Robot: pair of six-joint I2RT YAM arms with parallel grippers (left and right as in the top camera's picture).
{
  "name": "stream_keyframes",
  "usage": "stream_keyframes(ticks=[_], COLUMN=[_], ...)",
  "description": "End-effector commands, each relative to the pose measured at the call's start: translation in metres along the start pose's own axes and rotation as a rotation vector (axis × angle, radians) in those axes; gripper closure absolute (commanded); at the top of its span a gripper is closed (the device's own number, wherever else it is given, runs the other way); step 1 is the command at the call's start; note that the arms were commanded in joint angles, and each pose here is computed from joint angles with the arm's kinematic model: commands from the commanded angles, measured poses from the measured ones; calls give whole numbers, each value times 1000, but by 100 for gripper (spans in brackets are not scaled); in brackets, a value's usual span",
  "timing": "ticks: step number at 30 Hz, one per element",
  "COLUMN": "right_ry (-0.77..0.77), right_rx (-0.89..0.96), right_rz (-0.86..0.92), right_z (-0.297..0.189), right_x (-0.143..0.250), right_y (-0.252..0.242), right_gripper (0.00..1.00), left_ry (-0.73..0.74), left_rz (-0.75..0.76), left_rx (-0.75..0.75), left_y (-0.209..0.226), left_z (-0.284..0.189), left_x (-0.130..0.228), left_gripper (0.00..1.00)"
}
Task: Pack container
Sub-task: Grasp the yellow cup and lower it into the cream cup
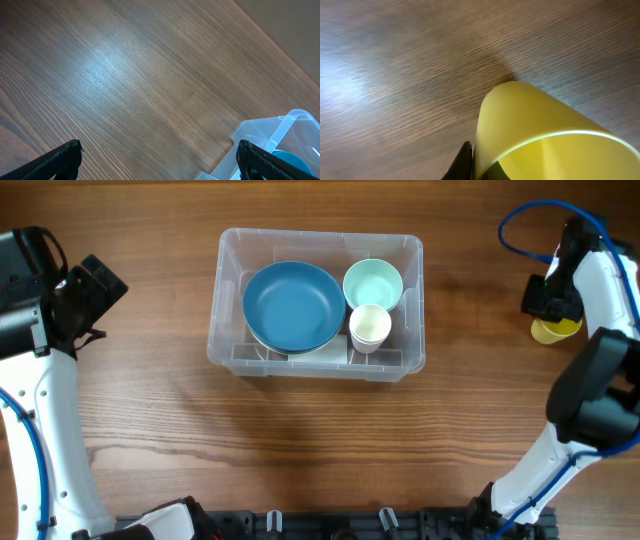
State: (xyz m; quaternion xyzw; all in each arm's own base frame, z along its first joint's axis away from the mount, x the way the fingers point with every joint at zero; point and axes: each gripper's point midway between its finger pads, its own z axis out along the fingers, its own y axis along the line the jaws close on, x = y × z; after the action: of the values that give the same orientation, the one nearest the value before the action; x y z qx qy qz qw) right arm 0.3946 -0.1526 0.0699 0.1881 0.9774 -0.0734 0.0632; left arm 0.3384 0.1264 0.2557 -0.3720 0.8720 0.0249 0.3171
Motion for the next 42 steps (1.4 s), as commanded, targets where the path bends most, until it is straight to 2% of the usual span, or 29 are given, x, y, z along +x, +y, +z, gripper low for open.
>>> stream_keyframes(ticks=[1,7,11,17,23,29,37,42], right_ry=[-199,-357,-422,-434,-435,-335,-249,-240], right_rx=[-125,-291,-357,-431,-392,-329,-262,-235], right_rz=[-15,-158,-355,-634,-792,-847,-865,-858], right_z=[-84,-180,-227,-254,-248,-202,-160,-153], right_x=[-16,14,55,121,156,164,163,161], right_y=[21,81,136,216,264,297,308,308], right_gripper=[96,95,96,96,95,93,93,93], left_ry=[-19,-19,-19,-19,-19,-19,-19,-19], left_rz=[-15,-15,-15,-15,-15,-15,-15,-15], left_rx=[8,8,8,8,8,8,8,8], left_y=[0,0,0,0,0,0,0,0], left_z=[-6,-6,-6,-6,-6,-6,-6,-6], left_x=[-5,-5,-5,-5,-5,-5,-5,-5], left_gripper=[0,0,0,0,0,0,0,0])
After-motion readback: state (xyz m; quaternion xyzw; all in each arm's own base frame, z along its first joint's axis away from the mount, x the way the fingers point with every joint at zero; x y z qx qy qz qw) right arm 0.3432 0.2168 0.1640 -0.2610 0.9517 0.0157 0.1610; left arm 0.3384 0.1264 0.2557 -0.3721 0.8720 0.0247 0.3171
